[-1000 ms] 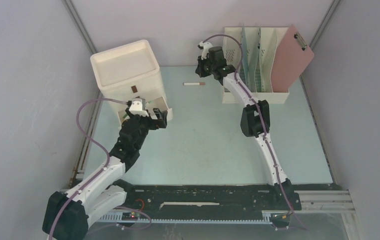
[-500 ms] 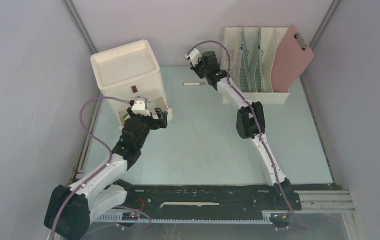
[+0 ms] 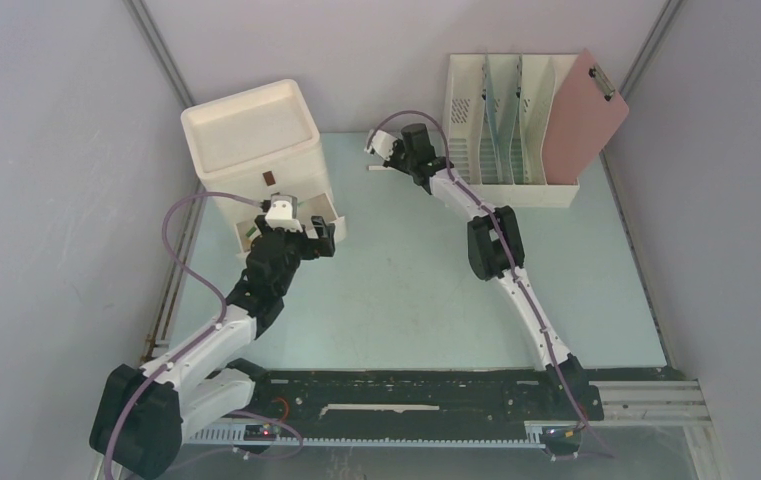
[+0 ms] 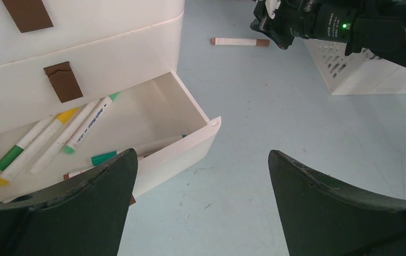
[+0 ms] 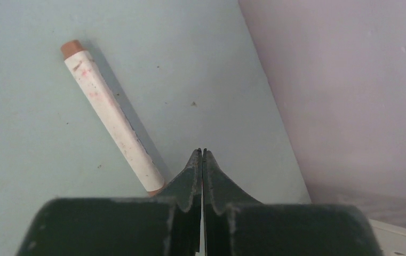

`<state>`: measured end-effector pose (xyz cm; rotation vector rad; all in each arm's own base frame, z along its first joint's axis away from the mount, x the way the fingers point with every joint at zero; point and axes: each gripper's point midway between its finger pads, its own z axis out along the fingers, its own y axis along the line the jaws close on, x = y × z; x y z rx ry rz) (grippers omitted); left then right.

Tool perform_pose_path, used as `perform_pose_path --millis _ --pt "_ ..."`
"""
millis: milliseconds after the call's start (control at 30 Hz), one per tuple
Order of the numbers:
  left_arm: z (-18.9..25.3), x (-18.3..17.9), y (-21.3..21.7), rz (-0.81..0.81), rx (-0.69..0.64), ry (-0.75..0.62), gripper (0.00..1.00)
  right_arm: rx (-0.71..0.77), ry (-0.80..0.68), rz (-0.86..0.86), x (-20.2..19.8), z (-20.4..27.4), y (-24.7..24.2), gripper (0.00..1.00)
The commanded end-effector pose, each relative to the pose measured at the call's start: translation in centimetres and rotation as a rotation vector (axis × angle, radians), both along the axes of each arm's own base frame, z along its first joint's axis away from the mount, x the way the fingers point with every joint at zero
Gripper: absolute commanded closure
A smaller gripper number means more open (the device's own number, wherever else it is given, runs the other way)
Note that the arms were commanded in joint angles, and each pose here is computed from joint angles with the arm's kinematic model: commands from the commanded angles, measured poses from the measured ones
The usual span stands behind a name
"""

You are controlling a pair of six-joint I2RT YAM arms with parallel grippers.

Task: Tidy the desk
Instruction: Move the stationery to the center of the board.

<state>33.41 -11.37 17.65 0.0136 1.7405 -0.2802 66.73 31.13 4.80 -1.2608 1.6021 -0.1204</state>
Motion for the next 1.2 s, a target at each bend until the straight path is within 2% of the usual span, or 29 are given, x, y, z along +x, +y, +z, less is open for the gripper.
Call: perform_pose_path --millis 0,400,600,667,767,900,1067,1167 --pt "1.7 0.6 0.5 0.023 0.005 -0.062 0.00 -0.084 -0.058 0.081 0.1 -0.1 0.6 0.99" --pt "1.8 0.2 0.4 0.010 0.002 -0.066 0.00 -0.215 0.114 0.290 -5.9 -2.9 2.3 0.99" --pt "2.4 -0.5 0.6 0.005 -0.012 -0.087 0.00 -0.157 0.223 0.368 -10.5 -0.1 3.7 1.00" --pt "2.5 -0.6 0.5 -0.001 -0.020 -0.090 0.00 -0.134 0.252 0.366 -12.1 0.6 4.2 1.00" --pt "2.7 -0.8 0.2 -0.016 -0.034 -0.094 0.00 -0.109 0.261 0.270 -12.6 1.8 4.4 0.98" --pt "3.0 -1.1 0.2 -0.021 -0.051 -0.105 0.00 0.002 0.296 0.137 -12.3 5.2 4.2 0.91" --pt "3.6 -1.5 0.2 -0.023 -0.073 -0.121 0.00 0.166 0.440 0.073 -14.1 7.4 4.6 0.62" --pt "3.8 -1.6 0.1 -0.030 -0.084 -0.126 0.00 0.306 0.589 0.002 -15.1 7.1 5.2 0.57"
